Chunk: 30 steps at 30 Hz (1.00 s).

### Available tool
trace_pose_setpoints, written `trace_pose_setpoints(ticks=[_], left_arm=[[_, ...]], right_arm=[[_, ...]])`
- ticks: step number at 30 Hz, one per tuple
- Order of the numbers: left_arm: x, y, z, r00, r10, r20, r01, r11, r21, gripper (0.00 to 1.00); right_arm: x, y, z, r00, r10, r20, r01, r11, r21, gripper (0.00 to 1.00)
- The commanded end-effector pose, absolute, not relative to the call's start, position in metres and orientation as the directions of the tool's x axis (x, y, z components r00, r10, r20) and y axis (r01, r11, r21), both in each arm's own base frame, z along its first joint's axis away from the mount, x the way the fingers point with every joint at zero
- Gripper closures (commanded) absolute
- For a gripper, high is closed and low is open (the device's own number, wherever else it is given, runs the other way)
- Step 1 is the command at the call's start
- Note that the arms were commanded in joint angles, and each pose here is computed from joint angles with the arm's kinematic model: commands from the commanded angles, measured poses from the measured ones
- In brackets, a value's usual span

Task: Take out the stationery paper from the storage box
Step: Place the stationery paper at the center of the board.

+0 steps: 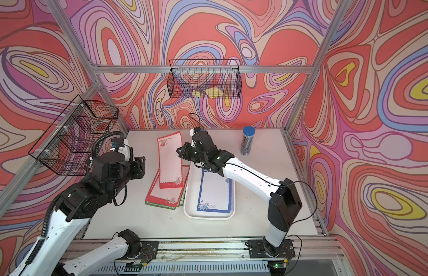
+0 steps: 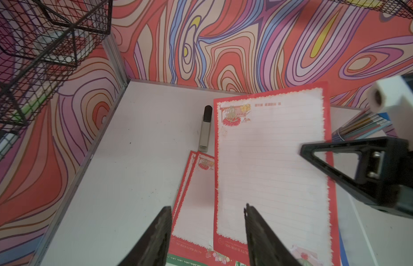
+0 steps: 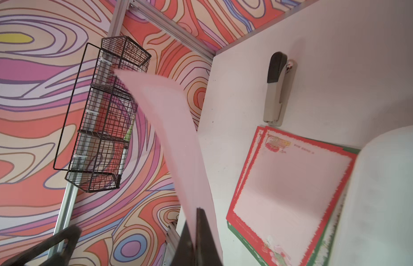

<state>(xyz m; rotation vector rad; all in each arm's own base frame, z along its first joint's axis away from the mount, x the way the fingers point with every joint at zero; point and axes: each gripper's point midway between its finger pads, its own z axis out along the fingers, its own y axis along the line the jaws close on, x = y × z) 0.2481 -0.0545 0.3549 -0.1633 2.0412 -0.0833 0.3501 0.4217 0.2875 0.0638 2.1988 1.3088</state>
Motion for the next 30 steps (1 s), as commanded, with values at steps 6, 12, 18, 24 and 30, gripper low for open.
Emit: trace_pose_setpoints(ticks=[6, 12, 18, 24, 30], left_arm=[[0.231, -0.035, 0.348, -0.473, -0.098, -0.875, -0.108, 0.993, -0.052, 0.46], [0.227, -0.035, 0.341, -0.475, -0.103, -0.874, -0.099, 0.993, -0.063, 0.46], [0.227, -0.034, 0.339, -0.473, -0.096, -0.876, -0.097, 0.994, -0.056, 0.46], [0.229, -0.037, 0.336, -0.475, -0.095, -0.875, -0.089, 0.994, -0.060, 0.46], [0.230, -0.037, 0.330, -0.479, -0.093, -0.873, -0.093, 0.994, -0.055, 0.46]], right_arm=[[0.371, 0.474, 0.208, -0.837, 0.500, -0.221, 0.017, 0.427, 0.904, 1.00], [0.381, 0.478, 0.155, -0.815, 0.530, -0.232, 0.115, 0.541, 0.833, 1.00], [0.380, 0.480, 0.131, -0.833, 0.496, -0.245, 0.144, 0.623, 0.769, 1.00], [0.377, 0.472, 0.124, -0.829, 0.488, -0.275, 0.156, 0.673, 0.723, 1.00], [0.370, 0.465, 0.114, -0.839, 0.472, -0.270, 0.168, 0.698, 0.696, 1.00]])
